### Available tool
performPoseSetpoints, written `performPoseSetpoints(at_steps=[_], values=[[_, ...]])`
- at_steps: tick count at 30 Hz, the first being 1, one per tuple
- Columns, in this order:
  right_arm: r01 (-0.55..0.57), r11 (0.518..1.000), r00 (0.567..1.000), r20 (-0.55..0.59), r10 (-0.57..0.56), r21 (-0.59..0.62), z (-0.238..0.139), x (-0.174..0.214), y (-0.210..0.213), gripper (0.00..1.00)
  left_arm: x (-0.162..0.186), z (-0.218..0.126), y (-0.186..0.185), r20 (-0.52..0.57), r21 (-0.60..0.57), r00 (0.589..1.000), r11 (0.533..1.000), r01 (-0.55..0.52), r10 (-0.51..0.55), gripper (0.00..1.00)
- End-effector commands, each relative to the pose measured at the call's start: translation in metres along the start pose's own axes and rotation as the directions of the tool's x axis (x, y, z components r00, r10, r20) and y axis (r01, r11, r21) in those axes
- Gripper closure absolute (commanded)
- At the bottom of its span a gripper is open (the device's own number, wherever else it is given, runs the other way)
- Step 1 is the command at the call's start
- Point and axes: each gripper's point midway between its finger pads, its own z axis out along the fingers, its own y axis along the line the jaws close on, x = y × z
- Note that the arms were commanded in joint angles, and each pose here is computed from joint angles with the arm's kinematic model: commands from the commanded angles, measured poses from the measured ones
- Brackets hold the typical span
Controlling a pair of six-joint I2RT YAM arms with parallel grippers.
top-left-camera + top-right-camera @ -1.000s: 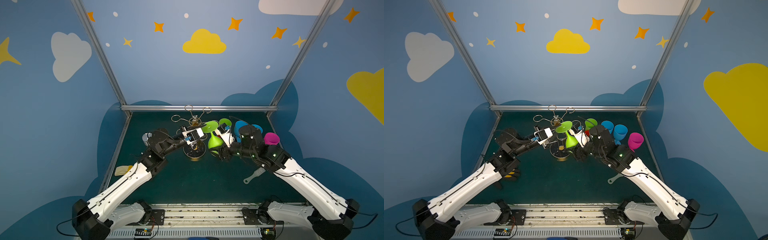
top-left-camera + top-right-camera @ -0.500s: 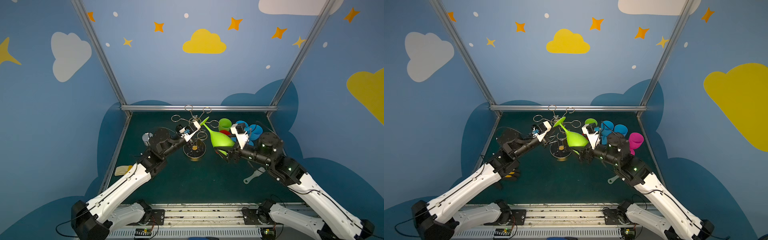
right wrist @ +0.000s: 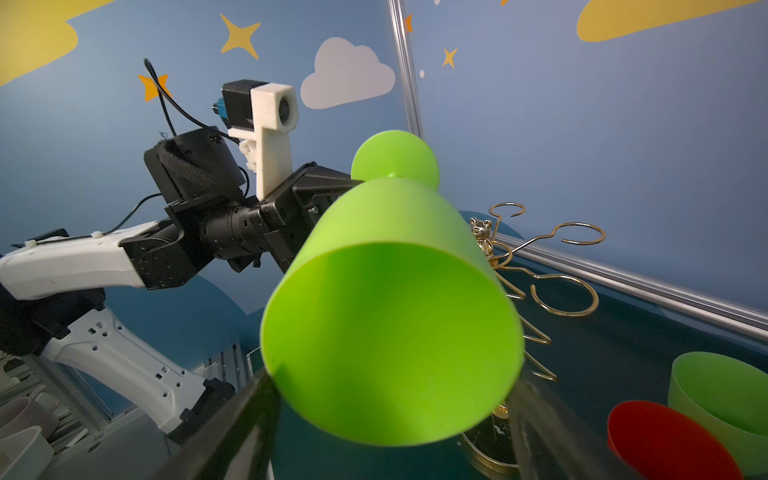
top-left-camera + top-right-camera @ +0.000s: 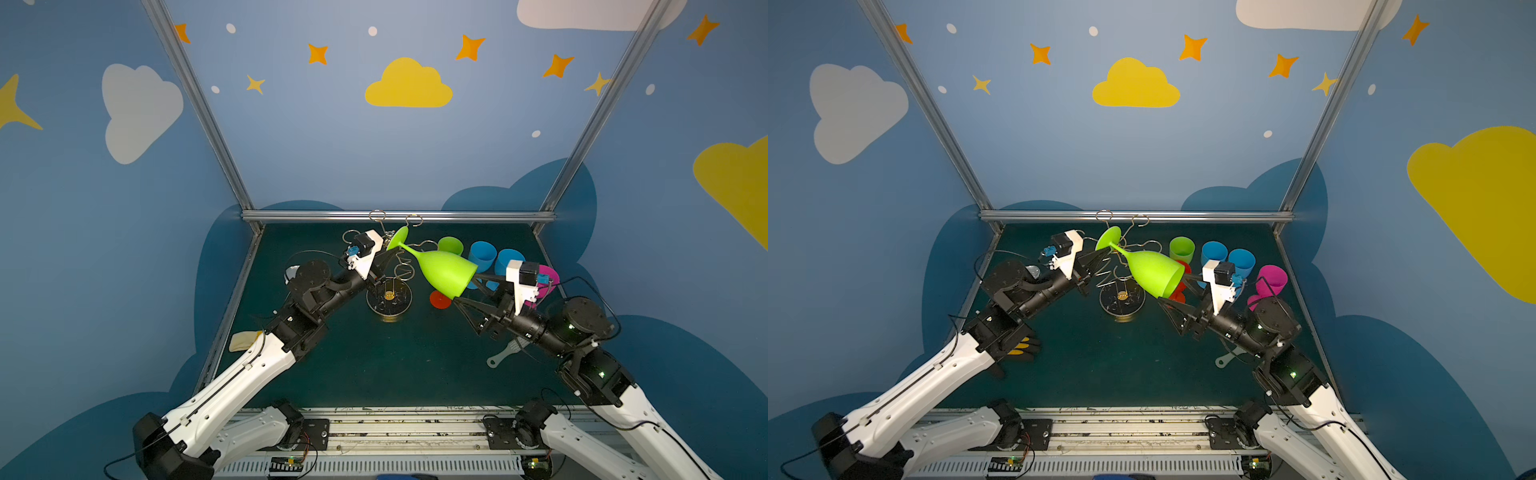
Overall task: Take the wine glass off the wine glass rack
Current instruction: 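Carry the lime-green glass toward the table with the right gripper while the left releases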
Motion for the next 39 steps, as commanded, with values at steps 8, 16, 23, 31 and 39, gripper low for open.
performPoseSetpoints(at_steps=[8,16,23,31,39], values=[[0.012,0.995,0.999,0.044,-0.016,0.095,-0.017,-0.013,-0.012,0.19,-0.003,-0.011,0.005,0.026,-0.011,0.999,0.999,0.036,-0.036,0.97],[0.018,0.994,1.0,0.011,-0.019,0.11,0.002,-0.012,-0.021,0.25,-0.005,-0.012,-0.009,0.038,0.072,0.998,0.997,0.042,-0.045,0.97],[0.014,0.999,1.0,-0.027,-0.013,0.043,0.028,-0.012,-0.019,0.75,-0.002,-0.014,-0.021,0.027,0.142,0.999,0.989,0.043,-0.047,0.97],[0.012,0.998,1.0,-0.024,-0.011,0.055,0.023,-0.018,-0.017,1.0,0.002,-0.016,-0.004,0.042,0.042,0.999,0.999,0.024,-0.025,0.48],[0.11,0.977,0.992,-0.087,-0.095,0.181,-0.012,-0.027,-0.023,1.0,-0.009,-0.044,0.038,0.12,-0.206,0.992,0.976,0.069,-0.045,0.0]])
